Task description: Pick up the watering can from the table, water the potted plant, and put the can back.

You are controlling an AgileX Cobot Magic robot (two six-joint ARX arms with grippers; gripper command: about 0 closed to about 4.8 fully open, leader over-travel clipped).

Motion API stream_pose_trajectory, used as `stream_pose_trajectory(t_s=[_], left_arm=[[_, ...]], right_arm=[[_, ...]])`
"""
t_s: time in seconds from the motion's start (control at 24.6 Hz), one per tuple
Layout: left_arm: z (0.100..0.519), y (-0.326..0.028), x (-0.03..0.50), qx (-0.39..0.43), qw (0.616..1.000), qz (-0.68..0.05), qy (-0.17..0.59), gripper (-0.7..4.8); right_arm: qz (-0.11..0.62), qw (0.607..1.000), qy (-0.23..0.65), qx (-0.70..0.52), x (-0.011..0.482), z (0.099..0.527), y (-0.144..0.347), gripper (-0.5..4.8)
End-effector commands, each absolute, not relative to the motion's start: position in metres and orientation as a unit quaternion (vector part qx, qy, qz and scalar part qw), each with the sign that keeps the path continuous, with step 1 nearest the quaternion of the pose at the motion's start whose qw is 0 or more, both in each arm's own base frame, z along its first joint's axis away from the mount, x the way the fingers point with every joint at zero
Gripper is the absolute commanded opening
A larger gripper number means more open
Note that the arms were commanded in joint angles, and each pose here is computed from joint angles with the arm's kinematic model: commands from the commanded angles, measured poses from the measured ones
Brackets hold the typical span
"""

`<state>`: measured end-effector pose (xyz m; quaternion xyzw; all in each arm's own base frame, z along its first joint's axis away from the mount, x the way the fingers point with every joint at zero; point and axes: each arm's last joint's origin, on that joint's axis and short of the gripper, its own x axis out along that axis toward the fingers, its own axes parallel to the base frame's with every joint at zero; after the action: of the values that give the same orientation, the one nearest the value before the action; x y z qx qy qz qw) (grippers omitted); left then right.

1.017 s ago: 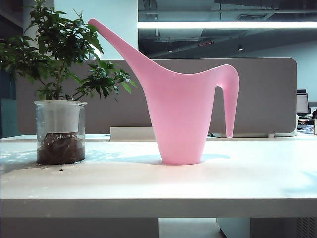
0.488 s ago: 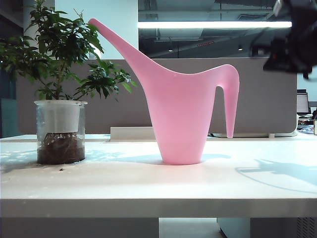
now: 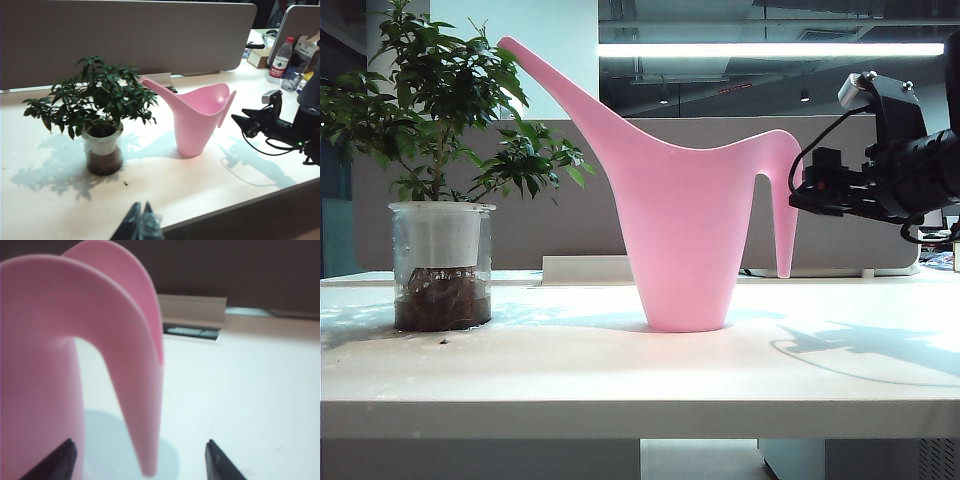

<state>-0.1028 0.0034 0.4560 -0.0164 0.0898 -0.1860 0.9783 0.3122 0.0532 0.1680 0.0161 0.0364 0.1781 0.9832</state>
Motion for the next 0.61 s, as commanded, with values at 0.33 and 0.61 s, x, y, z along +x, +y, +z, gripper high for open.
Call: stream_pose_trajectory(t_s=[0.33,0.61], left_arm=[[0.456,0.003,-0.103,-0.015,0.978,-0.187,0.091,-0.05],[0.456,0.003,-0.103,-0.015,0.978,-0.187,0.091,-0.05]], right_arm=[[0.208,0.978,-0.005,0.011,0.346,0.160,0.060,3.38],[0.208,0.978,-0.022,0.010,0.371,0.170,0.064,3.37]])
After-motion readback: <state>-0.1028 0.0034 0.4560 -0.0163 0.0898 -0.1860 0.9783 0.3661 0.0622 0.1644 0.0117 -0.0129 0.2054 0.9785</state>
